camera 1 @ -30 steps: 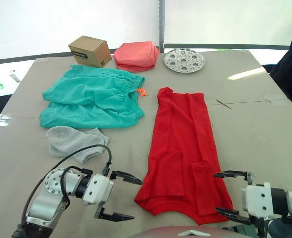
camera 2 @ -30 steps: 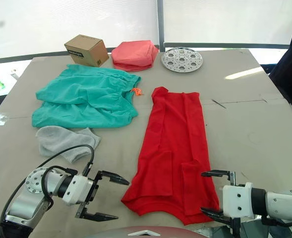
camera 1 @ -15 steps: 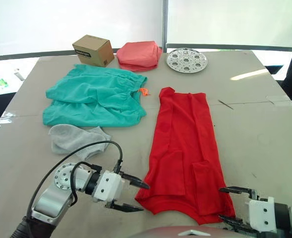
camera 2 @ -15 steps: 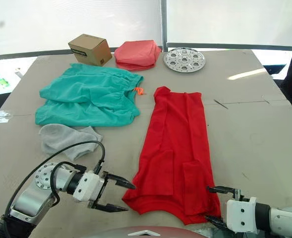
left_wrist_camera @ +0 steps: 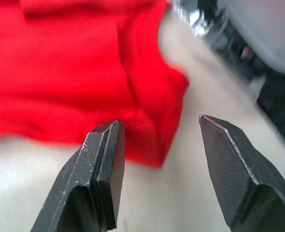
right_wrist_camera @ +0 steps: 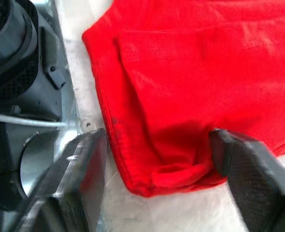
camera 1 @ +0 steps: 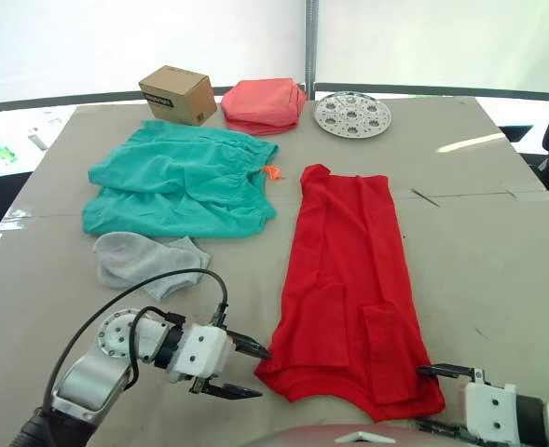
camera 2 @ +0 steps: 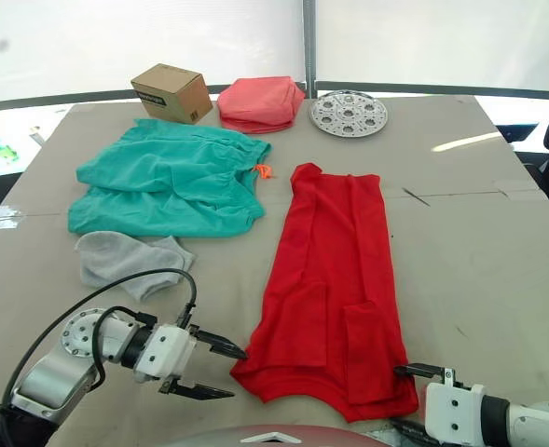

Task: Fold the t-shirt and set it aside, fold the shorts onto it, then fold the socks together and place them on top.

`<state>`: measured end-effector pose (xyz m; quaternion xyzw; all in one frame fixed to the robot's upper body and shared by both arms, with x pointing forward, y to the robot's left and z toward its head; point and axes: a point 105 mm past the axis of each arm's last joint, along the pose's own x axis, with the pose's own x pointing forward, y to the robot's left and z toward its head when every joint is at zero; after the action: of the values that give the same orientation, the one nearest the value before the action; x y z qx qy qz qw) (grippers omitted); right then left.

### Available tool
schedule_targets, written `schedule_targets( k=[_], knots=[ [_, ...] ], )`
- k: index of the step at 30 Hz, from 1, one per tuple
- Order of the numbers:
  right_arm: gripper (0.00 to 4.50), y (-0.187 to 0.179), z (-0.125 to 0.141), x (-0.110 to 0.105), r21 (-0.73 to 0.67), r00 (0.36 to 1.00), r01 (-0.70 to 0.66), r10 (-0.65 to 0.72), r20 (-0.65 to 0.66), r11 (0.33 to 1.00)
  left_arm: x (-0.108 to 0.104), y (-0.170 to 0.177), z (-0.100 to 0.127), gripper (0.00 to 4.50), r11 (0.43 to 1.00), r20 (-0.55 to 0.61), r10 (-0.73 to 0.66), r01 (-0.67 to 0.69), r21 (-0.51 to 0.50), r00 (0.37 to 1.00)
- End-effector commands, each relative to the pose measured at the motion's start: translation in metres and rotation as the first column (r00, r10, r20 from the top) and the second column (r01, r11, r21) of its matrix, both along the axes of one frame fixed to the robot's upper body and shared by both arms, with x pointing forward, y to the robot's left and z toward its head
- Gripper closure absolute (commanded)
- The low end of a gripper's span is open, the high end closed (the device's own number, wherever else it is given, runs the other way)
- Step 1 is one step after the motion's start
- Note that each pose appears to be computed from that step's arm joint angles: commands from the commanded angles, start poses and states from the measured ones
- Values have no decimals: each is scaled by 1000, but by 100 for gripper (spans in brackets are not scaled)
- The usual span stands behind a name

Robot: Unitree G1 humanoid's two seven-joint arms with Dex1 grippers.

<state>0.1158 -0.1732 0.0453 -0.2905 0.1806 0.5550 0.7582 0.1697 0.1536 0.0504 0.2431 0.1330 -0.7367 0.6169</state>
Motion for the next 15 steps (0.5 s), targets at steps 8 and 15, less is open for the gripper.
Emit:
schedule_targets(
  k=[8, 15],
  knots=[
    [450, -2, 1, 20, 15, 998, 65, -64, -23, 998, 0, -6, -22, 440, 997, -21, -33, 35, 71, 999],
    [450, 4, 20, 36, 111, 991, 129, -125, -45, 985, 1, -19, 4, 440, 997, -187, 16, -31, -73, 982]
  ],
)
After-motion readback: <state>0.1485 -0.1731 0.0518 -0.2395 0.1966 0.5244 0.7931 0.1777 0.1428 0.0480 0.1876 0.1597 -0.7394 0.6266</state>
